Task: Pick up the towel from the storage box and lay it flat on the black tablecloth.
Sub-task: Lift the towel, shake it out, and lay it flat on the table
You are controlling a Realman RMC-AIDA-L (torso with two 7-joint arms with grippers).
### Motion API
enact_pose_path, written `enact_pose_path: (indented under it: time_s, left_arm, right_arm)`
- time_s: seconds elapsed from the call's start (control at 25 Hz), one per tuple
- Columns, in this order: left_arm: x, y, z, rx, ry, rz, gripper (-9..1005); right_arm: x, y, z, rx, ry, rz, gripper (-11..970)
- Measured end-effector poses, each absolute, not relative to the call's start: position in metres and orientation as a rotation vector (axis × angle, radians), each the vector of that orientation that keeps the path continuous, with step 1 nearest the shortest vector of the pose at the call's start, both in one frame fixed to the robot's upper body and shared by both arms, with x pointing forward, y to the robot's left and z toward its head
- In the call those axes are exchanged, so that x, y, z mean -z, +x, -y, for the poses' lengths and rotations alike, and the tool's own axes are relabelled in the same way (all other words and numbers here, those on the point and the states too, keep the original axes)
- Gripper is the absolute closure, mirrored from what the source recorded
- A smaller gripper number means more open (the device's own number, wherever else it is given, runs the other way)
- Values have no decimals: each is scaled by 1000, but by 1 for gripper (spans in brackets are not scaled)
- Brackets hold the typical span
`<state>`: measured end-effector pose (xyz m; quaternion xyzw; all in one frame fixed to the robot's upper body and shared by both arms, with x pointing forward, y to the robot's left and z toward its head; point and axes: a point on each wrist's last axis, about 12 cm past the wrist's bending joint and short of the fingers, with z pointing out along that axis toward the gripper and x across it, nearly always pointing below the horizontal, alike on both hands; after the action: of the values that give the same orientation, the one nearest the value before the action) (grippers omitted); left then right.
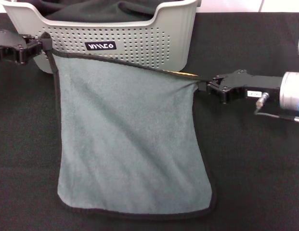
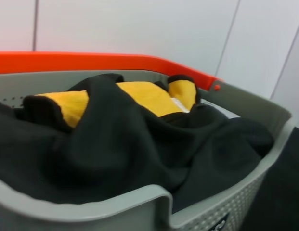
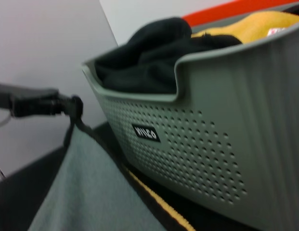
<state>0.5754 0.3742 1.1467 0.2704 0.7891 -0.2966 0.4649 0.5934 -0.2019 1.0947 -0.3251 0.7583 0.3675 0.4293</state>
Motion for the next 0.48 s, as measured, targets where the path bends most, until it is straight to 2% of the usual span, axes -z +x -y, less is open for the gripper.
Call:
enact_pose_path:
  time_s: [0.48]
  left_arm:
    - [-1133,574,-377,688,607,-1985,968]
  right_arm:
    - [-1096,608,189,-778,-891,-1906,947]
